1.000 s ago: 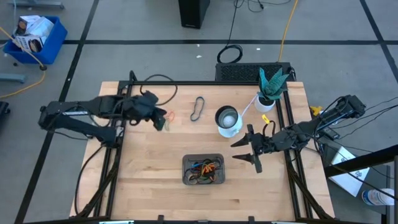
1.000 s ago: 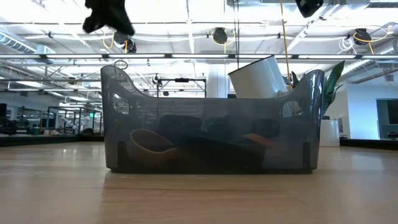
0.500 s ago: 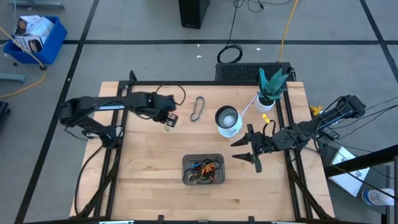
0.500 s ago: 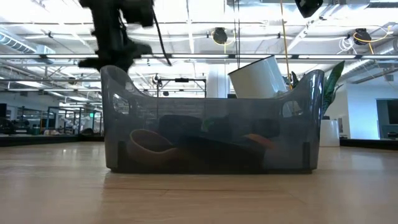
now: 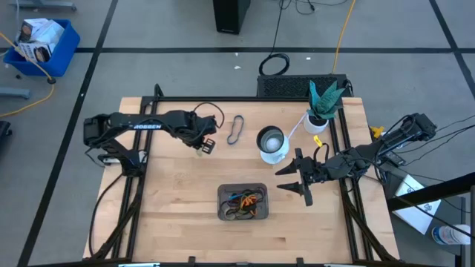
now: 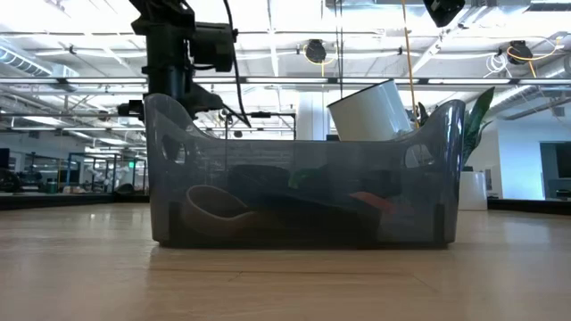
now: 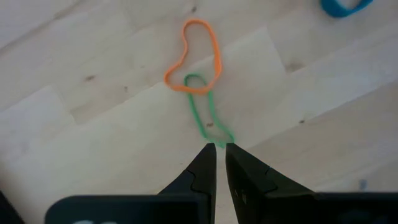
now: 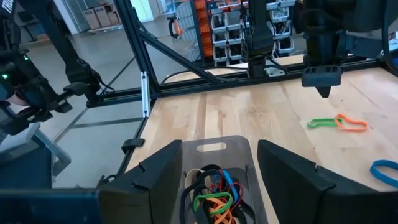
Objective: Pick and place rubber bands into bin
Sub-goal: Put the green rubber band into the black bin
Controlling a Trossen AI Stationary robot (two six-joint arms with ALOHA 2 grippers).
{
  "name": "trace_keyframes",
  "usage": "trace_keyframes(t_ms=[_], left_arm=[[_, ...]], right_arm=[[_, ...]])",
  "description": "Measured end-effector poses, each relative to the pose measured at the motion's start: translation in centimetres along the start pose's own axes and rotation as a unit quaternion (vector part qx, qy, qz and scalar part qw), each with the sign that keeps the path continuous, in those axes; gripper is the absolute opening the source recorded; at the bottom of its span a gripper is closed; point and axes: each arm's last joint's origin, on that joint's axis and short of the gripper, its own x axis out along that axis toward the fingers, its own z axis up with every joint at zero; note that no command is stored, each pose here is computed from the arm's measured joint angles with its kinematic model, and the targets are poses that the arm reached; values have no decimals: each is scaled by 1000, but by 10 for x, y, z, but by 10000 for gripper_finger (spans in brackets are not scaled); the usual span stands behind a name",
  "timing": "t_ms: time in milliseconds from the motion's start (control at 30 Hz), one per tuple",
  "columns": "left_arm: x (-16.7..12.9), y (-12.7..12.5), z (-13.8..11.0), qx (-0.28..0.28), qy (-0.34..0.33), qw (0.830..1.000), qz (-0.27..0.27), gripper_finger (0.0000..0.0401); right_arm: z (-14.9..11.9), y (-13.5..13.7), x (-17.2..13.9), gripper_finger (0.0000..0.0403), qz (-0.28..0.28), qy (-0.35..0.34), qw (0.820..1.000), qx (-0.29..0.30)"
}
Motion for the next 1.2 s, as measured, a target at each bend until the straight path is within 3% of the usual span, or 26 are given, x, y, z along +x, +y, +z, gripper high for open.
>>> trace_keyframes(t_ms=[200,467,633,933,1200], left_arm=[[0,4,-4,-2,21,1000,23,51],[0,6,-4,-11,23,999,26,149],[0,0,-6,-12,17,1000,11,188],[5,3,0,-49,0,998,39,200],[36,1,15,-56,51,997,34,200]], right_arm=[[0,0,0,201,0,0,1000,1],[0,0,0,205,0,0,1000,9],[0,0,0,201,0,0,1000,9],[0,0,0,205,0,0,1000,9],[0,0,0,202,0,0,1000,9]])
